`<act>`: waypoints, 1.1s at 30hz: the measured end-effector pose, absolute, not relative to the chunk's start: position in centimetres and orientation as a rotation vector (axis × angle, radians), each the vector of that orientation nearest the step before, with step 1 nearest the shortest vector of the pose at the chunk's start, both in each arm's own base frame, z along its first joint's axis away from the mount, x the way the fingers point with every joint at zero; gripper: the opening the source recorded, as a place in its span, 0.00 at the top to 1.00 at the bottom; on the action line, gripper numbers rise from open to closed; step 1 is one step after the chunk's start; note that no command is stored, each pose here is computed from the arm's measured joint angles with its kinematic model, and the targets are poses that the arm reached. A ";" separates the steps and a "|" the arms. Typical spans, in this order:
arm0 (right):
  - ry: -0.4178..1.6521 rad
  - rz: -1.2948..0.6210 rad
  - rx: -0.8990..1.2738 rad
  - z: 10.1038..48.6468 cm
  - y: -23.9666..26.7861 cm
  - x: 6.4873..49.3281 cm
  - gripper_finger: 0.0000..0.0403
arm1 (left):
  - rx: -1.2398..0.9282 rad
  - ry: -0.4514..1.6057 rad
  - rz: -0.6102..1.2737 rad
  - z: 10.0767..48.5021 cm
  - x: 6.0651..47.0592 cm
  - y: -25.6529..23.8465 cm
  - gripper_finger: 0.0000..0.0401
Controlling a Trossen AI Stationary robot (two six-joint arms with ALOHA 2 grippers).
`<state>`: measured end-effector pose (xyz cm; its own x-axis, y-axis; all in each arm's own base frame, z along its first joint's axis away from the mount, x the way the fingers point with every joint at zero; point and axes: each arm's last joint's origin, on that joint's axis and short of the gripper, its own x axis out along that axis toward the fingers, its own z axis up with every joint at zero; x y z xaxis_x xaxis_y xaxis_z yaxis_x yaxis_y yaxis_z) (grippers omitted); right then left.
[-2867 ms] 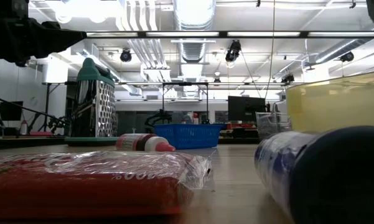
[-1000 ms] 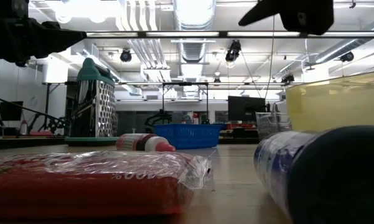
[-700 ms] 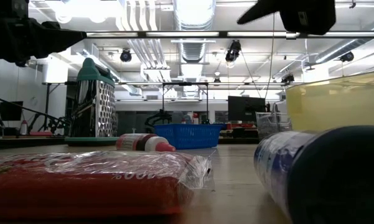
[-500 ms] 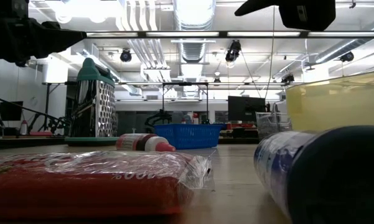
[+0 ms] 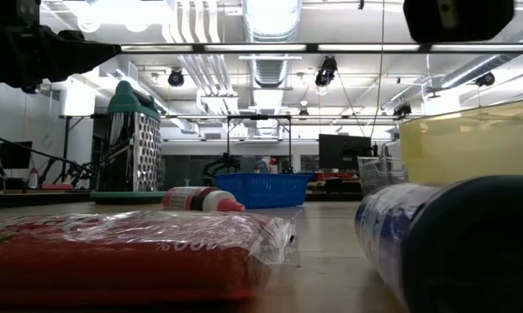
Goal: Pick & Place Food Item
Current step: Put the big purple food coloring into the yellow bin
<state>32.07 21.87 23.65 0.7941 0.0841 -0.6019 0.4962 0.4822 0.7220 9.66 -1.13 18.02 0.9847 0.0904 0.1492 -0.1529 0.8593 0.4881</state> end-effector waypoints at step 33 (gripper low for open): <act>0.751 -0.779 1.222 24.4 30.7 36.4 0.56 | 0.522 -0.120 0.127 18.0 9.7 -1.1 0.62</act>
<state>36.35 30.72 24.45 0.5333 -0.1110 -0.8386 0.8421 0.1634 0.5139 9.66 -1.13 17.99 0.9852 0.0899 0.1459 -0.1508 0.8592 0.4890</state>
